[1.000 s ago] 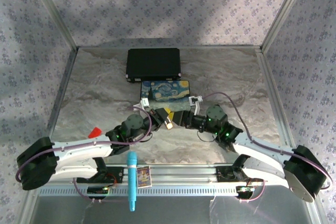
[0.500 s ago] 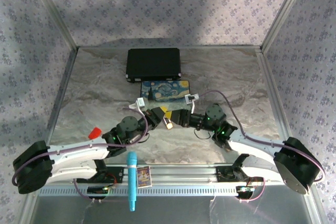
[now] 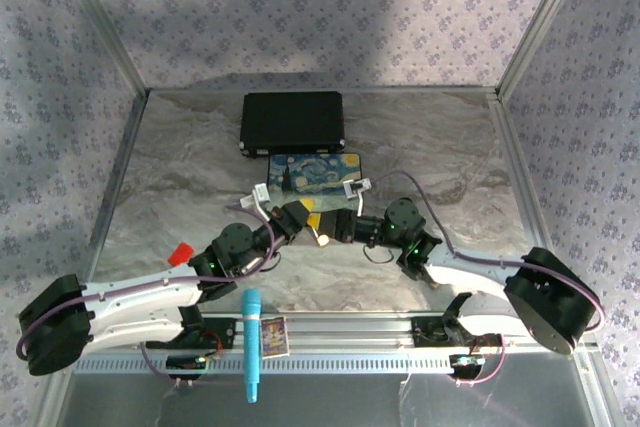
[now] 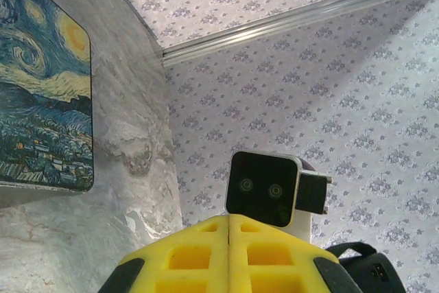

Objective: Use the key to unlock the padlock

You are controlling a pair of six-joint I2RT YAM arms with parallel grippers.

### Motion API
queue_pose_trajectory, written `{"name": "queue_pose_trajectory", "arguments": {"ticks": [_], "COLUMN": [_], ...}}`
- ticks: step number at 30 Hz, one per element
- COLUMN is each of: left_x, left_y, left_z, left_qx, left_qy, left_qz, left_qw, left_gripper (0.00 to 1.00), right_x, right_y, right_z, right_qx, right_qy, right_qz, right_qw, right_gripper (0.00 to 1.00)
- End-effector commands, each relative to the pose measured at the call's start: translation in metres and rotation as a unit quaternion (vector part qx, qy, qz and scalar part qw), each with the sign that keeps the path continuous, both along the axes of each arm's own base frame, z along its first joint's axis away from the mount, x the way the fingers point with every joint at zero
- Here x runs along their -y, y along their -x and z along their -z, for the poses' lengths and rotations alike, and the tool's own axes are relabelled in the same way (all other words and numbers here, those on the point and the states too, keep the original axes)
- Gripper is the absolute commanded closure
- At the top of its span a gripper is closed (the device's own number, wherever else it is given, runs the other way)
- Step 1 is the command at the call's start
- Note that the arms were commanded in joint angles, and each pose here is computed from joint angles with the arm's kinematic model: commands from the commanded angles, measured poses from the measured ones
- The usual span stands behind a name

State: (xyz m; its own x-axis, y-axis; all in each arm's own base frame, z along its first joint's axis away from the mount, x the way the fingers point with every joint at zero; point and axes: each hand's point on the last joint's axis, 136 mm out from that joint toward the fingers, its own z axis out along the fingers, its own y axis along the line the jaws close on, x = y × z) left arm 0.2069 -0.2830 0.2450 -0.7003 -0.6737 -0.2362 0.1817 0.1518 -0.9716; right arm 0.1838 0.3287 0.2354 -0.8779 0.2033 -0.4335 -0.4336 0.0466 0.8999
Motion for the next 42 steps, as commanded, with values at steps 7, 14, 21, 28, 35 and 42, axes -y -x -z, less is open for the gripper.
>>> {"name": "queue_pose_trajectory", "arguments": {"ticks": [7, 14, 21, 28, 35, 42], "left_x": [0.001, -0.001, -0.018, -0.042, -0.030, 0.008], "left_y": [0.007, 0.004, -0.004, -0.010, -0.018, -0.020], "left_z": [-0.009, -0.002, 0.014, 0.057, 0.102, 0.128], "left_qx": [0.009, -0.003, -0.021, -0.075, -0.070, -0.040], "left_qy": [0.022, -0.004, -0.053, -0.241, -0.340, -0.381], "left_qz": [0.016, 0.010, -0.027, -0.070, -0.059, -0.012], "left_qw": [1.000, 1.000, 0.998, 0.965, 0.936, 0.924], "left_gripper": [1.00, 0.92, 0.25, 0.25, 0.44, 0.47], "right_x": [-0.006, -0.006, 0.004, 0.030, 0.081, 0.100], "right_y": [-0.003, -0.001, 0.000, -0.009, -0.020, -0.019], "right_z": [-0.017, -0.003, 0.027, 0.066, 0.120, 0.138], "right_qx": [0.012, 0.004, -0.002, -0.020, -0.052, -0.060], "right_qy": [-0.023, 0.006, 0.082, 0.182, 0.329, 0.356], "right_qz": [-0.006, -0.008, 0.009, 0.051, 0.137, 0.163], "right_qw": [1.000, 1.000, 0.997, 0.982, 0.933, 0.918], "right_gripper": [0.99, 1.00, 1.00, 1.00, 1.00, 1.00]}}
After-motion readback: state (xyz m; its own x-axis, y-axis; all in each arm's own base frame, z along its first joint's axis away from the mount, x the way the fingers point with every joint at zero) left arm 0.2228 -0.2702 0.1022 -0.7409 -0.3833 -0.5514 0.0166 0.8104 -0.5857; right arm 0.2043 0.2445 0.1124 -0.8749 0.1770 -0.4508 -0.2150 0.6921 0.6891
